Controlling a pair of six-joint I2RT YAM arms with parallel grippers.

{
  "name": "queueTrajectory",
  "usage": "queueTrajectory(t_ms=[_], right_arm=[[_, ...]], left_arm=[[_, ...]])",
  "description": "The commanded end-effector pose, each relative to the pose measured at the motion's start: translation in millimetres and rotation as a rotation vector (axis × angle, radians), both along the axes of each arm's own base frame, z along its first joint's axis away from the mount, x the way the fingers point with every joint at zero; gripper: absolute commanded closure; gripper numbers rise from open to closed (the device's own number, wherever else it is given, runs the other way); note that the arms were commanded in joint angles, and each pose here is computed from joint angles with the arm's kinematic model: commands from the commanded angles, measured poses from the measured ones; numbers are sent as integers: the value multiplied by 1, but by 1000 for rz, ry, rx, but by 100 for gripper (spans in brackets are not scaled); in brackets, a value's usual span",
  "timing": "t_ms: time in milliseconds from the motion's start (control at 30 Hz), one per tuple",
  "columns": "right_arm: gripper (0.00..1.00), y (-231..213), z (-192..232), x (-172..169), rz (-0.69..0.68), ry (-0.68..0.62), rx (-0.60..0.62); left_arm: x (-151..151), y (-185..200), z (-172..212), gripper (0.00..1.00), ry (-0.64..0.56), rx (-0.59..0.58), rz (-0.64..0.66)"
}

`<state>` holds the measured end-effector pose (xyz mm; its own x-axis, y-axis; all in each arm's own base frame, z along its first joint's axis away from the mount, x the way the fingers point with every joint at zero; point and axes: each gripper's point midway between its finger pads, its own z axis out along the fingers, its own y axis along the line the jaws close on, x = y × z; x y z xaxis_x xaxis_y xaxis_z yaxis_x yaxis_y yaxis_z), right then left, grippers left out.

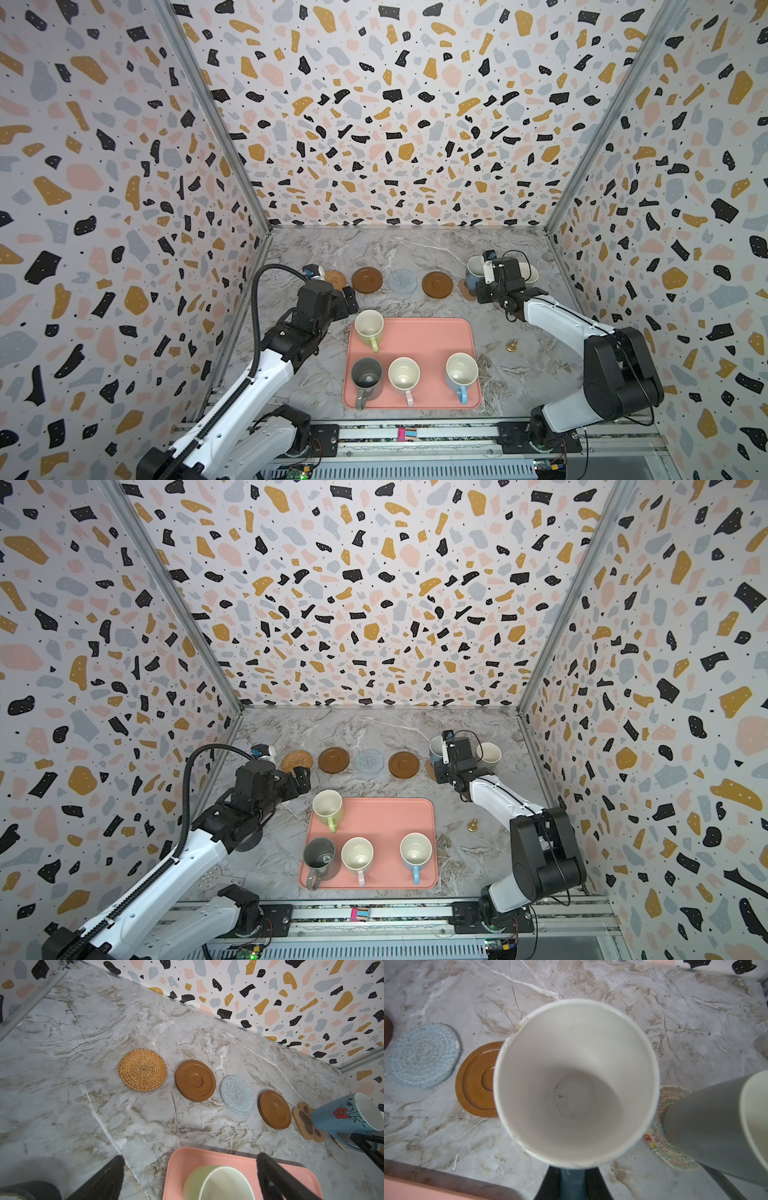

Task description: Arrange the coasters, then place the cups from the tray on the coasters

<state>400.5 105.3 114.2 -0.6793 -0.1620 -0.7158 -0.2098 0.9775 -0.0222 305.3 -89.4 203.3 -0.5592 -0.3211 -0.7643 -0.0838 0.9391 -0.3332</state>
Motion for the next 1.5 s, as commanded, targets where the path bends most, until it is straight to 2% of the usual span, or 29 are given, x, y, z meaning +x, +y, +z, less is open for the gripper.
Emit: queueTrajectory(t_ms=[0, 1467], right_arm=[[92, 3, 27, 17, 21, -100, 18], [92, -13, 3, 21, -15, -73, 30]], left_arm=[[-1, -1, 6, 0, -22, -14, -4], [-2, 0, 9, 1, -27, -14, 2]])
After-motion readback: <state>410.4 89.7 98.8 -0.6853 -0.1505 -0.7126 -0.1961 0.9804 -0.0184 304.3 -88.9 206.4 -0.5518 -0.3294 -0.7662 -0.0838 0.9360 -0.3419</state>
